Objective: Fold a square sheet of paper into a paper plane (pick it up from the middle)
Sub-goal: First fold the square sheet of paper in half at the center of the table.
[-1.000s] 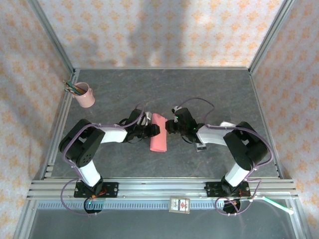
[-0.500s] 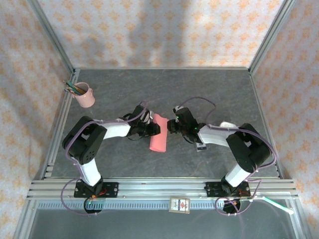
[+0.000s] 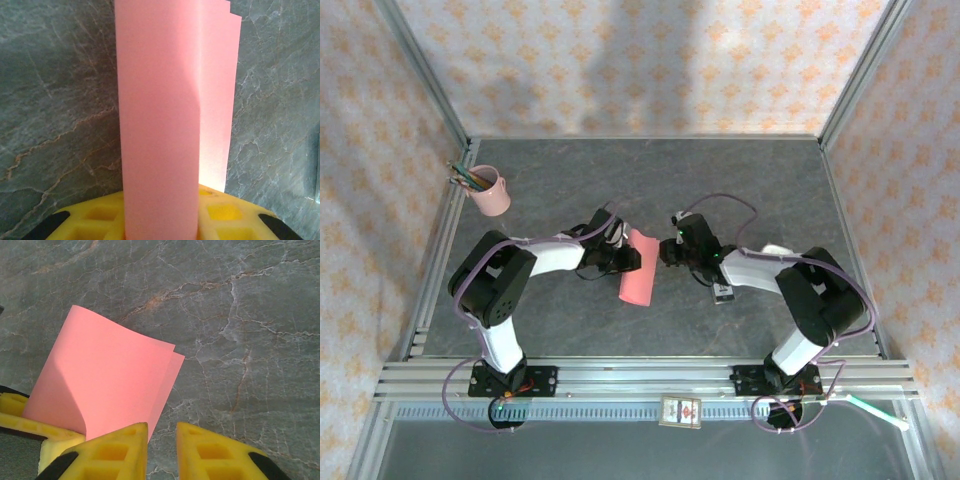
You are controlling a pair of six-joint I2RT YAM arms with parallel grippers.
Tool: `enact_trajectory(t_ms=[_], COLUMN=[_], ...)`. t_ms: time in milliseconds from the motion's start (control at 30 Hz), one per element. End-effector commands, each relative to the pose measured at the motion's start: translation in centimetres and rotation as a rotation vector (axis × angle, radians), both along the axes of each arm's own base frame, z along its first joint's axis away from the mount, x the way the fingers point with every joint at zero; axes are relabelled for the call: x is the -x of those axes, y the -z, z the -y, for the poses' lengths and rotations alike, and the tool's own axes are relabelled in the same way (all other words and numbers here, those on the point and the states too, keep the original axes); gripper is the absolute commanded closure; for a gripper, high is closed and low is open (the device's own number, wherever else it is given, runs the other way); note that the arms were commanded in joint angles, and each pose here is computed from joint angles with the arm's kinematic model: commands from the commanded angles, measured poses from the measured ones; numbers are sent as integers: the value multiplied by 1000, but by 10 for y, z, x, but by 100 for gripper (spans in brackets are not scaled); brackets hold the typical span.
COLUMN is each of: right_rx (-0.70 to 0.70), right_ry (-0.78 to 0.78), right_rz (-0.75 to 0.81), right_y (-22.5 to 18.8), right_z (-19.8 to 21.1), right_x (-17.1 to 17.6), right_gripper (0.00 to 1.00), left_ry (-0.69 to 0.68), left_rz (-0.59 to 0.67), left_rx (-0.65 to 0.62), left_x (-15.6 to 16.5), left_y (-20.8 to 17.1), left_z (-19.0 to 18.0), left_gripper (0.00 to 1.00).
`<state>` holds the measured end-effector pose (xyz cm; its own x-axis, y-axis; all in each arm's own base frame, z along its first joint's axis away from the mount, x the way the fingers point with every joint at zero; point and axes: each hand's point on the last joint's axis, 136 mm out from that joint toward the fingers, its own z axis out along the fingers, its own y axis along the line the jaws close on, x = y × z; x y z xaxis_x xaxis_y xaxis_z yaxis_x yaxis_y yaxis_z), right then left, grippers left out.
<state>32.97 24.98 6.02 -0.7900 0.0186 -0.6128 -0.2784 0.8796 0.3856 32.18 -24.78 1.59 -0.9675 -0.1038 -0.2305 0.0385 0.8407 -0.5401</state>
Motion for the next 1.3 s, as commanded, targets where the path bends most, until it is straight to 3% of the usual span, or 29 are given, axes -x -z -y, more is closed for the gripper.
enact_trajectory(t_ms=[0, 300, 800, 1067, 1267], right_rx=[-21, -100, -25, -11, -83], right_ry=[-17, -47, 37, 29, -10], right_rz=[19, -37, -24, -41, -105], right_y=[-13, -10, -10, -5, 1], right_z=[-2, -20, 7, 12, -6], right_x=[-2, -1, -15, -11, -11], right_gripper=[77, 73, 74, 73, 72], left_ry=[-59, -37, 2, 17, 44], left_rz=[-72, -77, -42, -40, -44], left_rx=[-308, -390, -519, -502, -494], left_x=[14, 18, 19, 18, 21], left_y=[63, 74, 78, 71, 66], left_z=[-61, -67, -73, -69, -66], left_gripper=[69, 66, 62, 64, 68])
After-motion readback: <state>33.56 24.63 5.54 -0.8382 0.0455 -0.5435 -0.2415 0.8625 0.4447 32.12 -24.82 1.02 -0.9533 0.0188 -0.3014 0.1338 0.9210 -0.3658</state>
